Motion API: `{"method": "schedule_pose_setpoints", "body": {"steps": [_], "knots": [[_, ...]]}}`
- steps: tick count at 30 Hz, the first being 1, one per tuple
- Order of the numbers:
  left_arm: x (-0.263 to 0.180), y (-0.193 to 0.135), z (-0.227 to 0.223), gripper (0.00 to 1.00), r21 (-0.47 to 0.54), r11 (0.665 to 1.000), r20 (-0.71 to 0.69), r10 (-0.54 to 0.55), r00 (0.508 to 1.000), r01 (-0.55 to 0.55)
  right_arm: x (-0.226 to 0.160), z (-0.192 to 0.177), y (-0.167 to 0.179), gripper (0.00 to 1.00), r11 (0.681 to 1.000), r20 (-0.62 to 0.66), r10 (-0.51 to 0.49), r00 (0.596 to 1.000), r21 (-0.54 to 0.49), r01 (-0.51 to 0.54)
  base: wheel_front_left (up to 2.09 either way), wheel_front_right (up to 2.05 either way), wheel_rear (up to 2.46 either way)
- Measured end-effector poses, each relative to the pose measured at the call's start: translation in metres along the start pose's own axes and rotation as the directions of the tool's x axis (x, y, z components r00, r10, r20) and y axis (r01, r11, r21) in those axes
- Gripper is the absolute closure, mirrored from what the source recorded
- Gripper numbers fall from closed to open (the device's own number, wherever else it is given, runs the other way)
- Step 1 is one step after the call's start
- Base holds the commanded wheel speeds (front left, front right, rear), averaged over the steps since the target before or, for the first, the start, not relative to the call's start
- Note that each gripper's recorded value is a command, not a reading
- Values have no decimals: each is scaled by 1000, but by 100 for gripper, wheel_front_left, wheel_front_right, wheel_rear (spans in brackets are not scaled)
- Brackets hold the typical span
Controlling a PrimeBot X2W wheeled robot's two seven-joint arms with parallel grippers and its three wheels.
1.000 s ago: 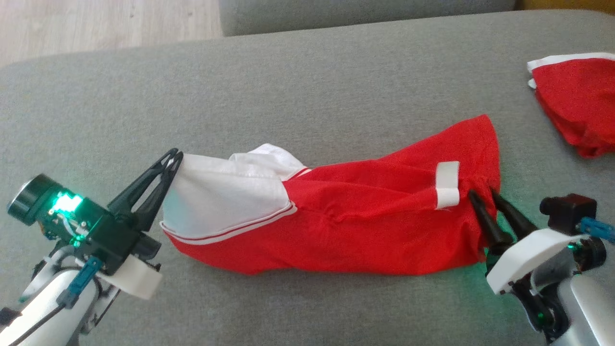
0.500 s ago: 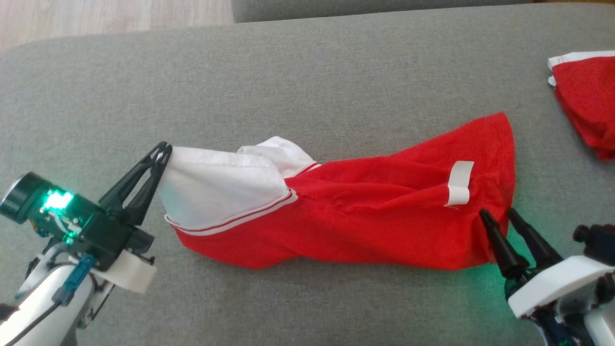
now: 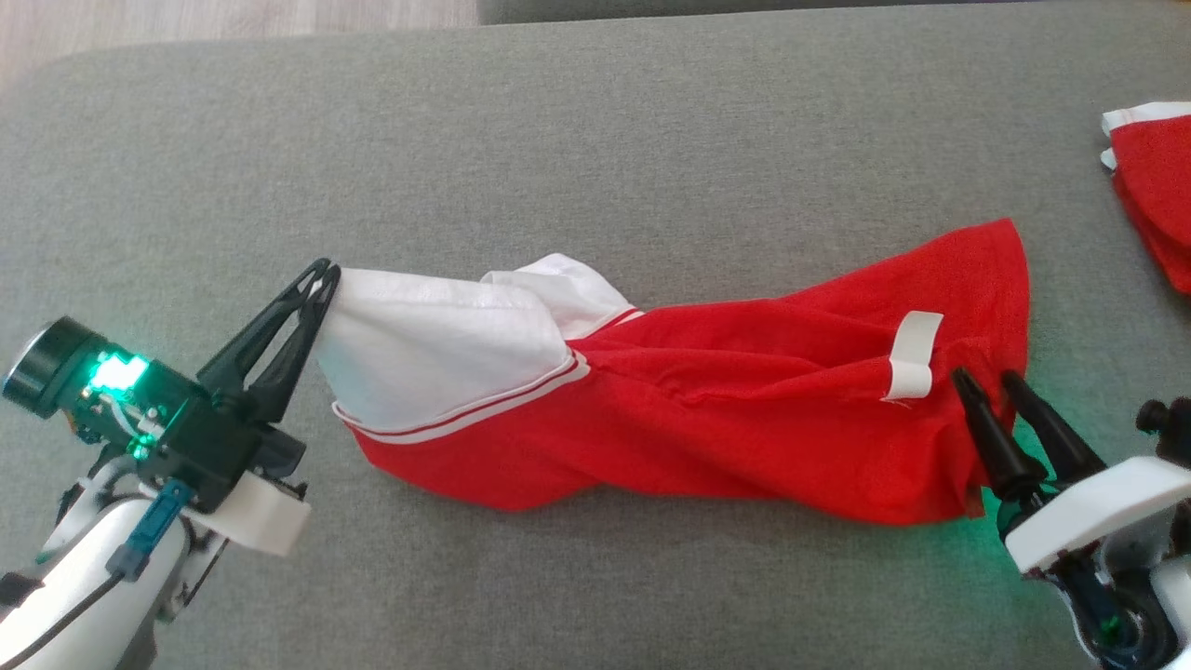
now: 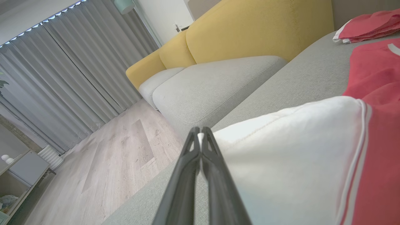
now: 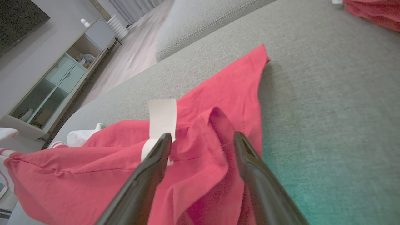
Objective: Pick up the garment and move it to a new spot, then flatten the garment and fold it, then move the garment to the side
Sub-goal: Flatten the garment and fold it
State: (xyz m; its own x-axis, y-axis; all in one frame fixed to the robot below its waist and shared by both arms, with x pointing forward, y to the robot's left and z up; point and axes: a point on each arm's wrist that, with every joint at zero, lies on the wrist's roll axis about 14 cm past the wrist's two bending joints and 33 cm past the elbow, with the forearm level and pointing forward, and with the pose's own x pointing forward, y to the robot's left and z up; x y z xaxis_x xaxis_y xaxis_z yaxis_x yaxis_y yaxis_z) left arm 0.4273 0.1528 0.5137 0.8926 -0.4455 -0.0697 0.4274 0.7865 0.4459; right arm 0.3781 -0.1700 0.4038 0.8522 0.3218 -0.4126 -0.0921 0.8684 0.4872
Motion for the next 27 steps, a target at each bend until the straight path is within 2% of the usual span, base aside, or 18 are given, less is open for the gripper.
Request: {"method": "schedule_pose_setpoints", "body": {"steps": [5, 8, 9, 13, 15, 16, 17, 19, 27], "knots": [[0, -1, 0, 100, -1, 1000, 0, -4, 1000, 4, 6, -1, 1, 0, 1000, -28, 18, 999, -22, -19, 0, 0, 0], [1, -1, 2, 100, -2, 1000, 6, -2, 1000, 2, 8, -4, -1, 28, 999, -48, 20, 999, -30, -22, 0, 0, 0], [1, -1, 2, 100, -2, 1000, 7, -1, 1000, 1, 9, -5, -2, 28, 999, -53, 19, 998, -30, -21, 0, 0, 0], [0, -1, 1, 100, -5, 1000, 3, 1, 1000, -1, 11, -6, -3, 58, 999, -65, 22, 998, -33, -24, 0, 0, 0], [0, -1, 1, 100, -5, 1000, 1, 1, 1000, -1, 10, -9, -4, 65, 999, -75, 20, 997, -35, -23, 0, 0, 0], [0, -1, 0, 100, -6, 1000, 1, 1, 1000, -1, 10, -9, -4, 74, 999, -75, 21, 997, -36, -24, 0, 0, 0], [0, -1, 0, 100, -5, 1000, 1, 1, 1000, -1, 10, -8, -4, 92, 999, -70, 21, 997, -37, -24, 0, 0, 0], [-1, -1, 1, 100, -4, 1000, 0, 1, 1000, -1, 9, -7, -5, 100, 999, -69, 20, 997, -41, -23, 0, 0, 0], [-4, 1, 17, 100, 17, 1000, 40, 5, 999, -5, -6, 19, -2, 100, 996, -4, 39, 999, -79, -39, 0, 0, 0]]}}
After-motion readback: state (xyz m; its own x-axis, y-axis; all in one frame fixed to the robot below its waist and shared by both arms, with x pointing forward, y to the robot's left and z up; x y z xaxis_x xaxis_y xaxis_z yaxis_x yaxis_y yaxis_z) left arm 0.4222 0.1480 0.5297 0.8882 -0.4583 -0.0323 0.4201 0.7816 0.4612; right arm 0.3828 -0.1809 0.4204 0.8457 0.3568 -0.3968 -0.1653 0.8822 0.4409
